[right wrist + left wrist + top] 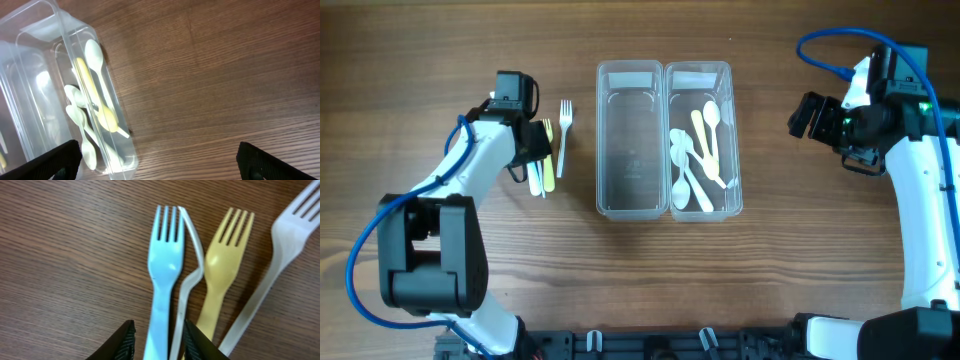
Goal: Pack container
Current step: 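Lower the left gripper onto the light blue fork and grasp it, then carry the light blue fork into the left tray and release it, then return the left gripper to the forks and grasp a white fork, then place the white fork into the left tray and open the gripper, then lower the left gripper onto the yellow fork and grasp it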
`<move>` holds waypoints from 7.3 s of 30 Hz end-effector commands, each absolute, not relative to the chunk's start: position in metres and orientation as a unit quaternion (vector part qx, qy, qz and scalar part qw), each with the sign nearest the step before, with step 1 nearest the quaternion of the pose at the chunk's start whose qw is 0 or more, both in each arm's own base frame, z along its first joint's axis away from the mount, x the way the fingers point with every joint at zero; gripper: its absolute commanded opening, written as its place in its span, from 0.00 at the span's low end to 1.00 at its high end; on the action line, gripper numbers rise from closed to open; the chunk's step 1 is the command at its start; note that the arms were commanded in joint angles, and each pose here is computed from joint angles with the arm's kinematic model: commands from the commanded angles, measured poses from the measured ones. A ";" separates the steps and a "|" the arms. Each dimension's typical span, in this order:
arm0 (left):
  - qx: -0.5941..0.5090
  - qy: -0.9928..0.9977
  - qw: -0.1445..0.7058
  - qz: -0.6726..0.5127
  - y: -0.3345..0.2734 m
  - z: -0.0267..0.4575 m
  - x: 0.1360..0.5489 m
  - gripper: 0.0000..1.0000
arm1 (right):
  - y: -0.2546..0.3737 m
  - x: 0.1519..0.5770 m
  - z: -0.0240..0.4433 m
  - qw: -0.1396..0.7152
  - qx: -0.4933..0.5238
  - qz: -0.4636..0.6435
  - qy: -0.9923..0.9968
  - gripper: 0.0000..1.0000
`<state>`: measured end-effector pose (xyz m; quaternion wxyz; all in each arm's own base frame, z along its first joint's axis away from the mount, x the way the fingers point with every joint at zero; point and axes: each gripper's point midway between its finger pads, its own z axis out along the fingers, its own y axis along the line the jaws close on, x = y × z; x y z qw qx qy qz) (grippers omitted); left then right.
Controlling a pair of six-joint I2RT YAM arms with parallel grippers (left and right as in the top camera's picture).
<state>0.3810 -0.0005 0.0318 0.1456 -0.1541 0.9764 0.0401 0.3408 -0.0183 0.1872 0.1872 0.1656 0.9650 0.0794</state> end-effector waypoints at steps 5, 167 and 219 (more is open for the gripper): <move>-0.176 0.976 0.130 0.017 0.006 0.017 0.385 0.36 | -0.017 0.341 0.185 0.182 0.163 0.086 0.966 1.00; 0.054 0.957 0.222 -0.177 -0.183 0.182 0.373 0.04 | -0.016 0.325 0.179 0.147 0.167 0.082 0.971 1.00; -0.107 0.992 0.058 0.021 -0.047 -0.003 0.399 0.37 | -0.016 0.324 0.179 0.146 0.167 0.082 0.972 1.00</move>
